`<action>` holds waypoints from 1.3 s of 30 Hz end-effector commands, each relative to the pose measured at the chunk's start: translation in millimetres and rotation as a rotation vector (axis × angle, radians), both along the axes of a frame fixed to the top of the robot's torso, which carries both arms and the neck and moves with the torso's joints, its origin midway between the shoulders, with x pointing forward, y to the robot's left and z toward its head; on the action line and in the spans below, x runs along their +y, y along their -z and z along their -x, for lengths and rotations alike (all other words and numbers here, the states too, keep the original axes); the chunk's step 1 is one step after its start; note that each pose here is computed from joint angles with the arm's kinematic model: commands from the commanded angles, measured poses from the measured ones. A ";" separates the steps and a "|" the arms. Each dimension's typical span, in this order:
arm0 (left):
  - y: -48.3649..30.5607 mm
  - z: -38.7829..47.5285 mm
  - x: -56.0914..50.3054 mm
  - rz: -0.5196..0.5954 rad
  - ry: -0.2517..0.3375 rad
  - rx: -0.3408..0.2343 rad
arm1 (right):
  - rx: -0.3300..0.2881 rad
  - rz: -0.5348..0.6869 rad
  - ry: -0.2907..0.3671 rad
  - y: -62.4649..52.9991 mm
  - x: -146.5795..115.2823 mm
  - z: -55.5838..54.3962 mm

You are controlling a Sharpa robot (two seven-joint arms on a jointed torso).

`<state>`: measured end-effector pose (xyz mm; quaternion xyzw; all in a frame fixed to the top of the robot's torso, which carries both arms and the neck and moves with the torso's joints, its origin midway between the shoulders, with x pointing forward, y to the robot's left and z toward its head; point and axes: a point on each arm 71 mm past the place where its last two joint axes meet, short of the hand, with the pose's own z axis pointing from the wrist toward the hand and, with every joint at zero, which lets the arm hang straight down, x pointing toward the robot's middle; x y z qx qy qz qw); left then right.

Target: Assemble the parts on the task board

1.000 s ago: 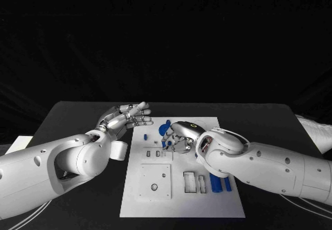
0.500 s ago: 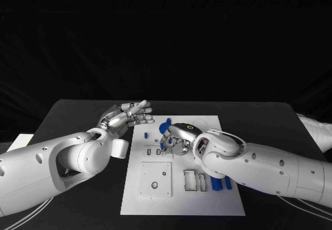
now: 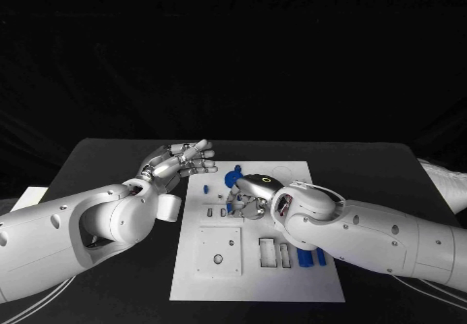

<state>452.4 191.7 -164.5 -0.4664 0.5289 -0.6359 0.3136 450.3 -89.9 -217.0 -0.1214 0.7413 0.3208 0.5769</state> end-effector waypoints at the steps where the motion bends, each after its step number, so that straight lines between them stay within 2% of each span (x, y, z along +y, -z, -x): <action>1: -1.3 1.0 -2.3 0.014 0.021 -0.005 | 0.003 0.049 -0.009 4.1 0.5 1.5; 39: -0.8 0.8 -2.0 0.013 0.021 -0.001 | -0.053 0.018 0.003 -0.3 2.6 2.7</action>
